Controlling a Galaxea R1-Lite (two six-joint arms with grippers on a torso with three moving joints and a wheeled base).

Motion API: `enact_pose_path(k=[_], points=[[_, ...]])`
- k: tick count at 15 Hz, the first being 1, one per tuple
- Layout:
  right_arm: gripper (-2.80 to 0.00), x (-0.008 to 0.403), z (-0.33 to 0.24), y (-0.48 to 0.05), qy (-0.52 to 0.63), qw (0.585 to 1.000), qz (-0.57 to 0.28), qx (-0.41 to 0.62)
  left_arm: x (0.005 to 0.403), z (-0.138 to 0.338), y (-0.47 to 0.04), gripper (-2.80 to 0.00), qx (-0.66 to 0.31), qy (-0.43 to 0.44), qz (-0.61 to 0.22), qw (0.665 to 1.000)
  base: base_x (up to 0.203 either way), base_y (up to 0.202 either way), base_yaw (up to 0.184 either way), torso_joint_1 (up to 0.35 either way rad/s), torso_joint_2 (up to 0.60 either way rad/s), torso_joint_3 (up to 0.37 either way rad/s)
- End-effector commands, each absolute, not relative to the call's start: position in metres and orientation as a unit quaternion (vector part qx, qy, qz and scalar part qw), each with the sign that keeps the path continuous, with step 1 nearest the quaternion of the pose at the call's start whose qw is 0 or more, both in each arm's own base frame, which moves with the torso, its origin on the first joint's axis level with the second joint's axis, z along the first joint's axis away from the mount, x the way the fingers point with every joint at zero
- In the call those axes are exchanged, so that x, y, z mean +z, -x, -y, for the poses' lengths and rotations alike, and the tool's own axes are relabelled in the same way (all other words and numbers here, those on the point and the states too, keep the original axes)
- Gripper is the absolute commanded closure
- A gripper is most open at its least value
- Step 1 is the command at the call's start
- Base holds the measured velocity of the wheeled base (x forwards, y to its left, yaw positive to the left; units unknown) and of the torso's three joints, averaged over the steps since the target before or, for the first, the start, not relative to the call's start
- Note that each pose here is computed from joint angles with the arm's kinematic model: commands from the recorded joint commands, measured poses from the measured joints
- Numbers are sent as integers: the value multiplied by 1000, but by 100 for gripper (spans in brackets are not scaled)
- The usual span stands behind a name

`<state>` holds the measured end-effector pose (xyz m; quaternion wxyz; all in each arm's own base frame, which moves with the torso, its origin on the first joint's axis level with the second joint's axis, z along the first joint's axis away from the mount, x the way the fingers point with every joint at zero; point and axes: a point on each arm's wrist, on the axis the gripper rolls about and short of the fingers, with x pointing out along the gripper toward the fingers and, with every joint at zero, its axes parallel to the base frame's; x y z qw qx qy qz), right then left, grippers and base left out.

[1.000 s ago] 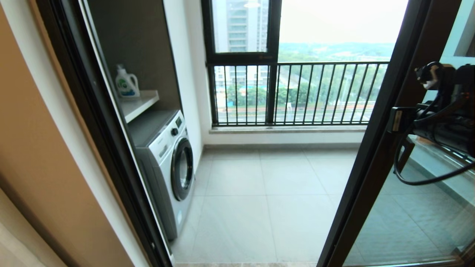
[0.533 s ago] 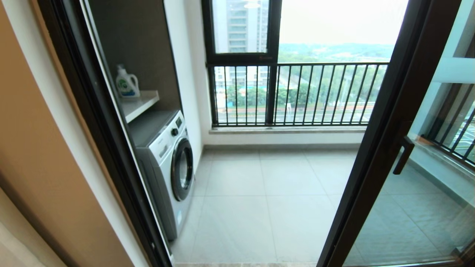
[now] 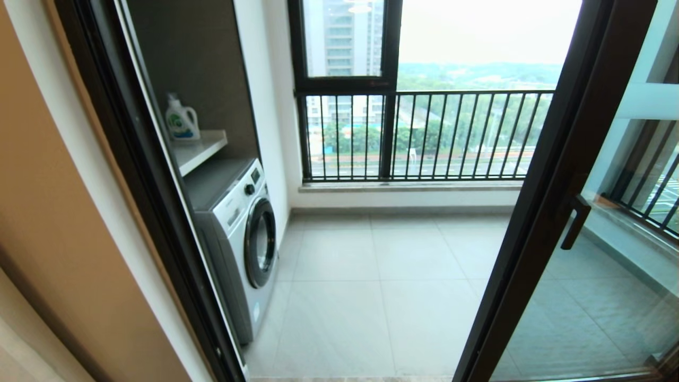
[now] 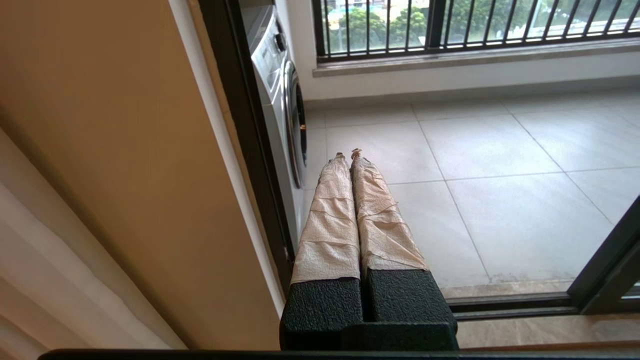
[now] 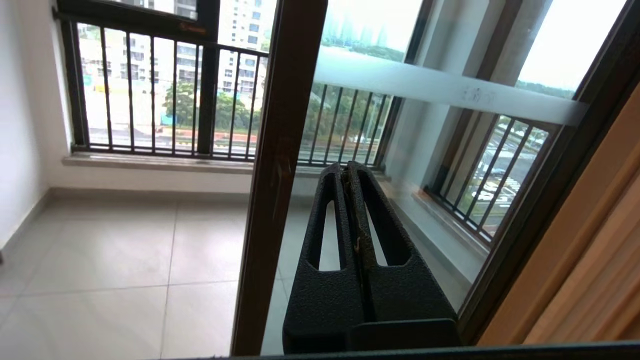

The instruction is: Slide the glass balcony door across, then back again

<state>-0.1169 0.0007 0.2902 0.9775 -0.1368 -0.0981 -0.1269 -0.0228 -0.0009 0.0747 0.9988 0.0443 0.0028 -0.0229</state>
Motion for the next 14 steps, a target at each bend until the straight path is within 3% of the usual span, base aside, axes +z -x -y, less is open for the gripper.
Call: enact_pose_path(k=[1, 3, 5, 8, 12, 14], points=[[0, 264, 1, 156, 132, 978, 112, -119, 75, 1, 23, 0, -23, -44, -4, 999, 0, 0, 0, 0, 0, 0], [0, 221, 2, 180, 124, 981, 99, -114, 75, 1, 23, 0, -22, -44, -4, 999, 0, 0, 0, 0, 0, 0], [0, 197, 3, 180, 39, 994, 48, -91, 75, 1, 23, 0, -22, -44, -4, 999, 0, 0, 0, 0, 0, 0], [0, 170, 3, 125, 19, 997, -22, -71, 75, 1, 23, 0, -22, -44, -4, 999, 0, 0, 0, 0, 0, 0], [0, 102, 2, 39, 76, 996, -17, -40, 75, 1, 23, 0, -22, -44, -4, 999, 0, 0, 0, 0, 0, 0], [0, 69, 0, 23, 74, 997, -31, -8, 75, 1, 23, 0, -22, -44, -4, 999, 0, 0, 0, 0, 0, 0]])
